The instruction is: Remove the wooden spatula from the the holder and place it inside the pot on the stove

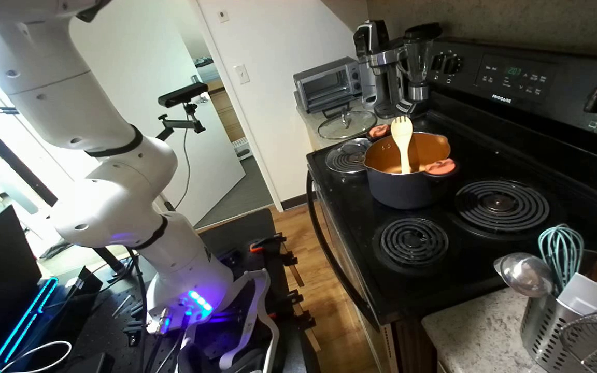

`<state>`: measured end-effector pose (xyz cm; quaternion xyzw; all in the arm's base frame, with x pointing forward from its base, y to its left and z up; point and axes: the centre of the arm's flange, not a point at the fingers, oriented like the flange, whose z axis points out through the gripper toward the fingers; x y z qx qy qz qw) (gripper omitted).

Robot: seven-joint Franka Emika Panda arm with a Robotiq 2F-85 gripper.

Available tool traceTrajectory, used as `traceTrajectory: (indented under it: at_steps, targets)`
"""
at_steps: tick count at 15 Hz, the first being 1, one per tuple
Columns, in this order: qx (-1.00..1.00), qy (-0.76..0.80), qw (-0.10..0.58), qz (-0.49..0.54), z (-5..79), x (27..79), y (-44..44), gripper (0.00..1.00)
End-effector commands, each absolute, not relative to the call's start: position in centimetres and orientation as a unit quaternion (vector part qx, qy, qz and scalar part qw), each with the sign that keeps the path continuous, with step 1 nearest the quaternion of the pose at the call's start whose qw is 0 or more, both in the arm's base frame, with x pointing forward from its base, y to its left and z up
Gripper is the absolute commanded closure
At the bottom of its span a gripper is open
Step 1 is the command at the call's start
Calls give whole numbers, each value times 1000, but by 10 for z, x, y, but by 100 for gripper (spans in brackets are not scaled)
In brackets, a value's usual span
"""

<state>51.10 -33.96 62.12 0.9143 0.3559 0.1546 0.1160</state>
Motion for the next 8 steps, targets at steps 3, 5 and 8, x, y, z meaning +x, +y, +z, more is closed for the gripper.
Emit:
traceTrajectory:
  at_steps: [3, 5, 8]
  targets:
    - [905, 374, 117, 163, 618, 493, -310, 98]
    - [903, 381, 111, 166, 618, 490, -301, 98]
    - [898, 391, 105, 170, 619, 486, -289, 98]
